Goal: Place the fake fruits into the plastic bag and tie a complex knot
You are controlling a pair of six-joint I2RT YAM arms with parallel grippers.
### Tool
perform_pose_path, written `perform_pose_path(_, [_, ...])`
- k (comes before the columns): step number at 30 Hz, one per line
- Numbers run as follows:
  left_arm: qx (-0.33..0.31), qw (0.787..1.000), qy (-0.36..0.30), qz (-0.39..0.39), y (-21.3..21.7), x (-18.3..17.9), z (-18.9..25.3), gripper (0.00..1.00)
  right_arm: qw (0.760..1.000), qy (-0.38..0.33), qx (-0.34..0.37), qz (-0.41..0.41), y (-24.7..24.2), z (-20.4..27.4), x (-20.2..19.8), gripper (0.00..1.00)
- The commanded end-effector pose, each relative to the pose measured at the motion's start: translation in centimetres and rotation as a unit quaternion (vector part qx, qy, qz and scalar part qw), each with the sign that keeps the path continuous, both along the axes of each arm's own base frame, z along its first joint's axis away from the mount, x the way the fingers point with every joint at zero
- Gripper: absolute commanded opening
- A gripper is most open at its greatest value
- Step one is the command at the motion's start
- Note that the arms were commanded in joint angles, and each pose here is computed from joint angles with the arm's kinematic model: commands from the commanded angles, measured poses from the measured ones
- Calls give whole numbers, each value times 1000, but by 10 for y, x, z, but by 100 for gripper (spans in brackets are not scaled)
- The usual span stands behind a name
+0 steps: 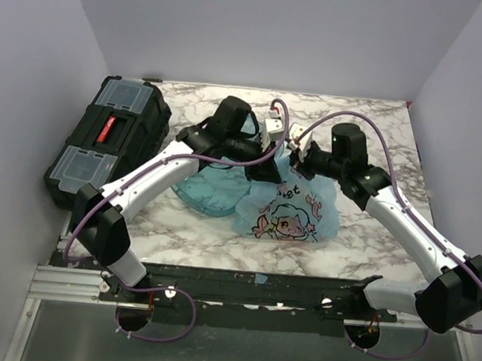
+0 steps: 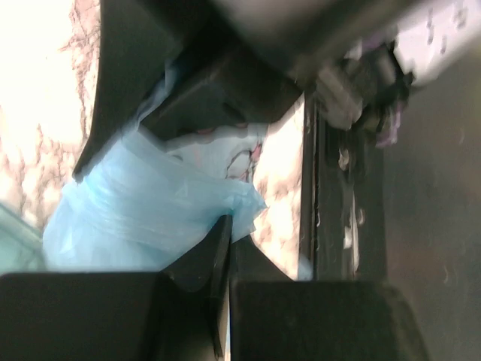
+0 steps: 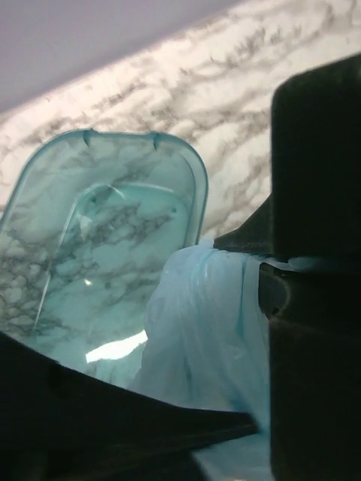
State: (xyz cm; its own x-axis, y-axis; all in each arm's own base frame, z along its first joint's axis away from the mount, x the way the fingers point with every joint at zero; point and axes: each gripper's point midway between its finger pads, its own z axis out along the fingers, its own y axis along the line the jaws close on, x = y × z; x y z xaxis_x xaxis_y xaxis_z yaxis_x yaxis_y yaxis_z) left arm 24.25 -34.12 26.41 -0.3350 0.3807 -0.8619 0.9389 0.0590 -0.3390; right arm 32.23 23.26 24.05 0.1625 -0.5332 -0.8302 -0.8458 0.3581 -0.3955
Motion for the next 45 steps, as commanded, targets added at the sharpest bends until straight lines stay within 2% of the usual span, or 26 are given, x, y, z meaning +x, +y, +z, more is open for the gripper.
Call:
perform_pose_path(1, [53, 994, 23, 98, -17, 4, -48, 0, 988, 114, 65, -86, 1, 3, 2, 1])
perform_pose_path(5, [118, 971, 33, 205, -16, 31, -103, 0, 971, 166, 92, -144, -5, 0, 2, 1])
perform_pose_path(8, [134, 955, 27, 261, -11, 48, -125, 0, 958, 192, 108, -182, -10, 2, 0, 1])
perform_pose_path(10, [119, 955, 29, 271, -12, 53, -125, 0, 951, 211, 116, -192, -12, 1, -7, 1])
perform_pose_path(13, [60, 963, 44, 259, -13, 55, -103, 0, 947, 217, 108, -209, -23, -9, -19, 1])
perform_pose_path(16, [-1, 975, 39, 221, -8, 52, -65, 0, 956, 191, 92, -201, -35, -15, -32, 1])
perform_pose_path(20, [-48, 987, 8, 156, -5, 39, -17, 0, 965, 172, 80, -180, -40, -23, -42, 13])
perform_pose_path(26, [-68, 992, -10, 107, -4, 26, 21, 0, 968, 182, 65, -158, -32, -37, -40, 19])
perform_pose_path(36, [-90, 984, -39, 150, 24, 50, 54, 0, 965, 203, 53, -155, -32, -54, -45, 26])
perform_pose_path(38, [-96, 984, -45, 141, 26, 46, 58, 0, 965, 203, 53, -156, -32, -55, -45, 23])
perform_pose_path(39, [-99, 986, -43, 127, 25, 40, 57, 0, 965, 204, 56, -156, -31, -54, -44, 18])
perform_pose_path(41, [-104, 990, -36, 87, 21, 21, 55, 0, 963, 203, 68, -163, -29, -48, -39, 1])
perform_pose_path(45, [-69, 996, -54, 16, 2, -26, 20, 0, 944, 221, 122, -211, -23, -30, -24, 1])
